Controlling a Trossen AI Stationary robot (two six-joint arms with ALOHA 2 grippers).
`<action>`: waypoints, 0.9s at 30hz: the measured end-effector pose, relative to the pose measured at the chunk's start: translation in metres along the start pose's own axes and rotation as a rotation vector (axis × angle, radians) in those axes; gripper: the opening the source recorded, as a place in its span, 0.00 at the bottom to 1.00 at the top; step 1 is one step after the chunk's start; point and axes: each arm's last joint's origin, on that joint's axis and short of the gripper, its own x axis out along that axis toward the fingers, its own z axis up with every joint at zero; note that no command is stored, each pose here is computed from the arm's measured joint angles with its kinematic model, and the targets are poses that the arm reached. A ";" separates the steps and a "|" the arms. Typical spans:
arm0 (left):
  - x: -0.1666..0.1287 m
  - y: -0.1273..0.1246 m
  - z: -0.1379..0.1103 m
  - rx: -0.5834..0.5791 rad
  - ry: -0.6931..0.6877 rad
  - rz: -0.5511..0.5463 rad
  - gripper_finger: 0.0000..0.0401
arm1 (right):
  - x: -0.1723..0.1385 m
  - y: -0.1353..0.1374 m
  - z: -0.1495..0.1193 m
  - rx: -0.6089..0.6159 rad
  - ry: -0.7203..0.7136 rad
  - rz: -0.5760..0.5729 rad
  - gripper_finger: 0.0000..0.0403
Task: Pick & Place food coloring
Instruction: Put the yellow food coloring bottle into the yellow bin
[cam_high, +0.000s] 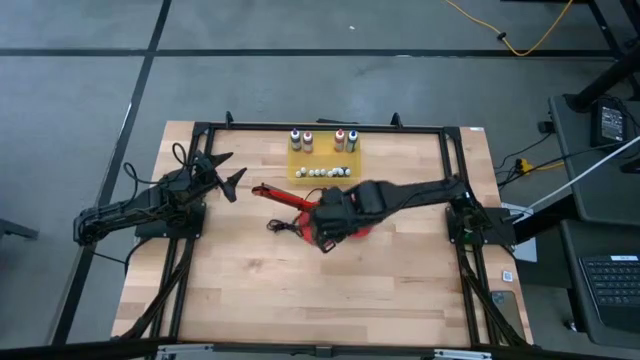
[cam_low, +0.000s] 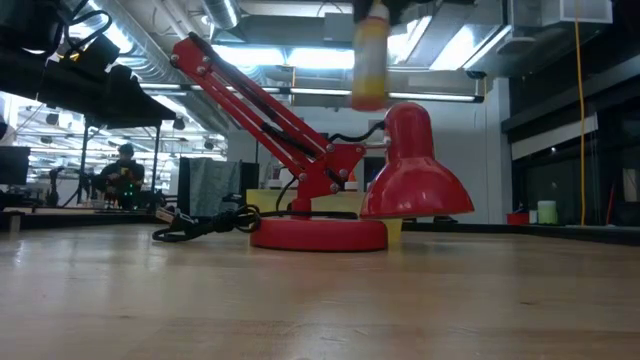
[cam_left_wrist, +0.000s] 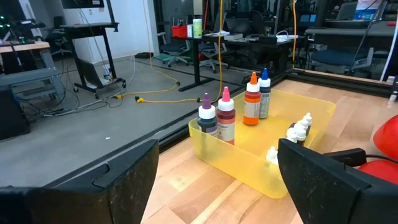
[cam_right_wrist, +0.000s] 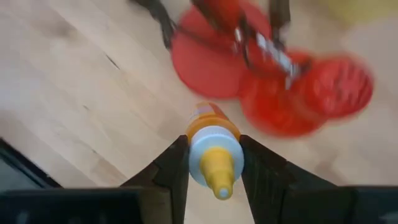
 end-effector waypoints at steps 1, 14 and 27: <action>0.000 0.000 0.000 0.000 0.000 0.000 0.80 | -0.005 -0.001 0.004 -0.028 -0.017 0.015 0.31; 0.000 0.000 0.000 0.000 0.000 0.000 0.80 | -0.039 -0.051 0.059 -0.270 -0.178 -0.004 0.31; 0.000 0.000 0.000 0.000 0.000 0.000 0.80 | -0.023 -0.105 0.150 -0.398 -0.345 -0.059 0.31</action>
